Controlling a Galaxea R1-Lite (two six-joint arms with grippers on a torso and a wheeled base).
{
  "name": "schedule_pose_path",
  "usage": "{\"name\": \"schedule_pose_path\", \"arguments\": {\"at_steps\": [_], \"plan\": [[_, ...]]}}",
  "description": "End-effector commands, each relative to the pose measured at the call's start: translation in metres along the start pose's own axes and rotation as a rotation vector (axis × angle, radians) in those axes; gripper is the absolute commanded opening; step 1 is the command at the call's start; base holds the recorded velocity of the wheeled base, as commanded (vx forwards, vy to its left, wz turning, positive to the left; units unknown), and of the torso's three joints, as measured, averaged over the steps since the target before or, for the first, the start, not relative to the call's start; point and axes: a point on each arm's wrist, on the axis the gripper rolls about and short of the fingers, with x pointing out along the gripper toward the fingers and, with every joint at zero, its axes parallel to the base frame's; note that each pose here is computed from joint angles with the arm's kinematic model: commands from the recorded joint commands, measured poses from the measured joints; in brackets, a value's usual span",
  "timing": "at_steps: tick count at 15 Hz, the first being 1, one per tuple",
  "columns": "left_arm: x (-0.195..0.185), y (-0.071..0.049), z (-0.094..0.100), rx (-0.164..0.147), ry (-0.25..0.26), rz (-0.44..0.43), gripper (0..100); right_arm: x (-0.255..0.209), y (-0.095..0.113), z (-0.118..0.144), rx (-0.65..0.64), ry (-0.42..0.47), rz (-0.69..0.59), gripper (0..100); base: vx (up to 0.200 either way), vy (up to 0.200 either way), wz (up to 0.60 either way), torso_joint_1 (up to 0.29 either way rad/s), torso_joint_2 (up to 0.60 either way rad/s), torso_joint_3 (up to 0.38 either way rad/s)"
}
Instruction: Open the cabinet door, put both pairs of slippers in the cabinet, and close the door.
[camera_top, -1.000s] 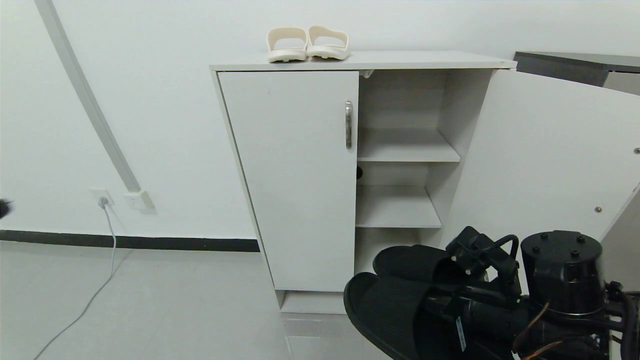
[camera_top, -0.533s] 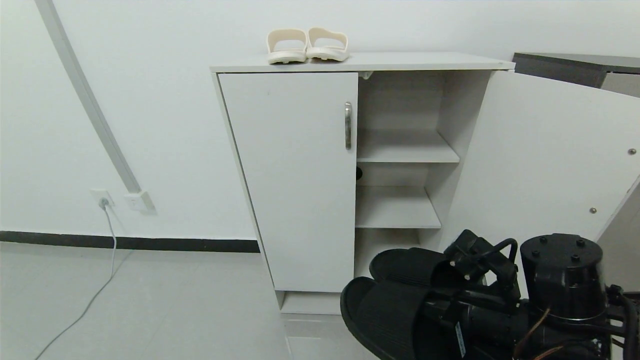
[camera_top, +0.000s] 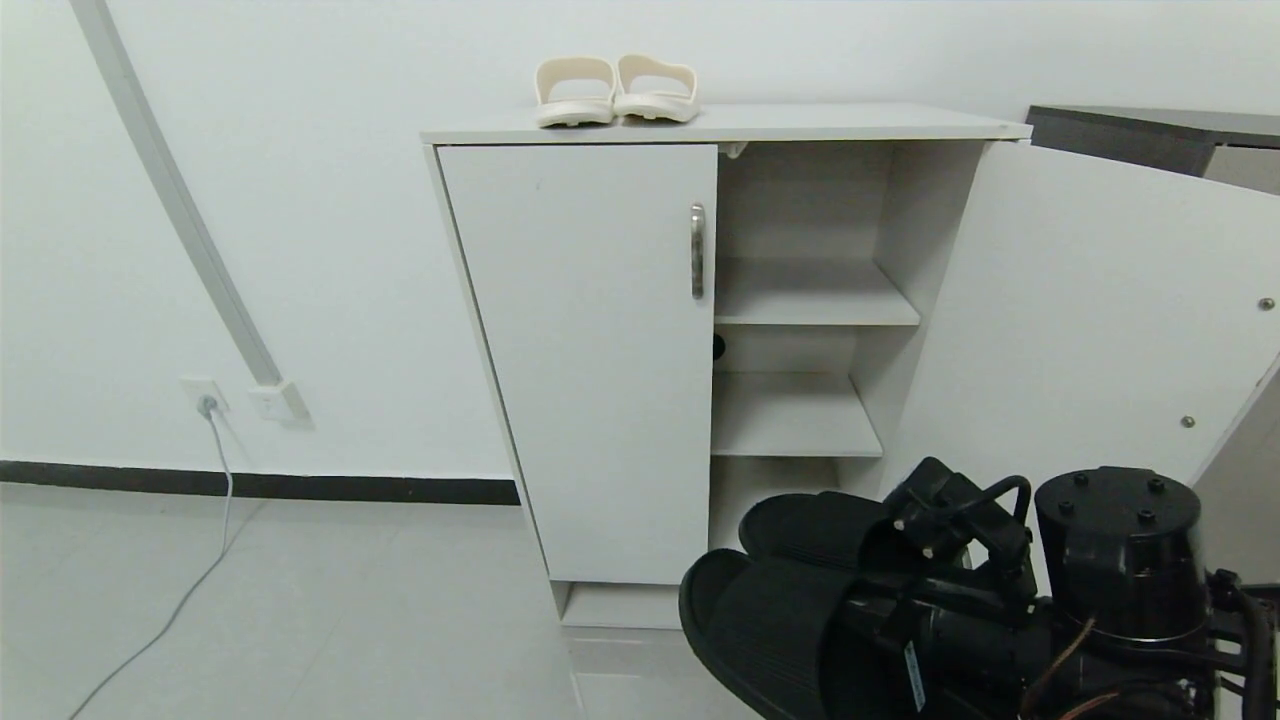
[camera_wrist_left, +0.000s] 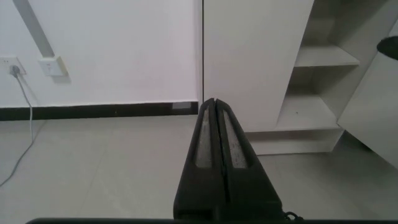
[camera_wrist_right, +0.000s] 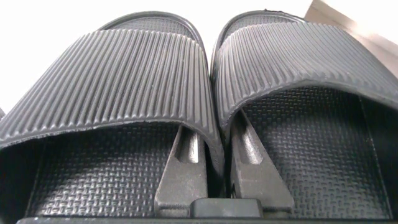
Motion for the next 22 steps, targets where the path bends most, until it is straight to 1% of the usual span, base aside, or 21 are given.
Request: {"name": "schedule_pose_path", "arguments": {"at_steps": [1,3,4,6,7,8,9,10,12,16,22], "plan": [[0.0,0.0,0.0,-0.002,0.001,0.0,0,0.006,-0.001,0.003,0.002,-0.007,-0.05,0,0.0,0.0,0.0,0.0,0.0,0.0],[0.0,0.0,0.0,-0.005,0.001,0.001,0,0.017,0.005,0.011,0.041,-0.033,-0.115,0,0.0,0.0,0.0,0.0,0.0,0.0],[0.0,0.0,0.0,-0.005,0.001,0.001,0,0.032,0.01,0.021,0.13,-0.081,-0.201,0,0.0,0.0,0.0,0.0,0.0,0.0],[0.0,0.0,0.0,-0.007,0.001,0.001,0,0.056,0.015,0.022,0.159,-0.09,-0.351,0,0.0,0.0,0.0,0.0,0.0,0.0],[0.0,0.0,0.0,-0.008,0.001,0.003,0,0.069,0.015,0.017,0.153,-0.087,-0.473,0,0.0,0.0,0.0,0.0,0.0,0.0],[0.0,0.0,0.0,-0.008,0.001,0.003,0,0.077,0.014,0.017,0.156,-0.093,-0.536,0,0.0,0.0,0.0,0.0,0.0,0.0],[0.0,0.0,0.0,-0.008,0.001,0.003,0,0.093,0.013,0.024,0.211,-0.144,-0.607,0,0.0,0.0,0.0,0.0,0.0,0.0],[0.0,0.0,0.0,-0.008,0.001,0.001,0,0.101,0.012,0.028,0.237,-0.161,-0.622,0,0.0,0.0,0.0,0.0,0.0,0.0],[0.0,0.0,0.0,-0.01,0.001,0.003,0,0.111,0.008,0.026,0.241,-0.163,-0.672,0,0.0,0.0,0.0,0.0,0.0,0.0],[0.0,0.0,0.0,-0.008,0.001,0.003,0,0.119,0.007,0.017,0.233,-0.139,-0.683,0,0.0,0.0,0.0,0.0,0.0,0.0],[0.0,0.0,0.0,-0.01,0.001,0.003,0,0.122,0.003,0.012,0.23,-0.123,-0.699,0,0.0,-0.2,0.0,0.004,0.0,0.005]]}}
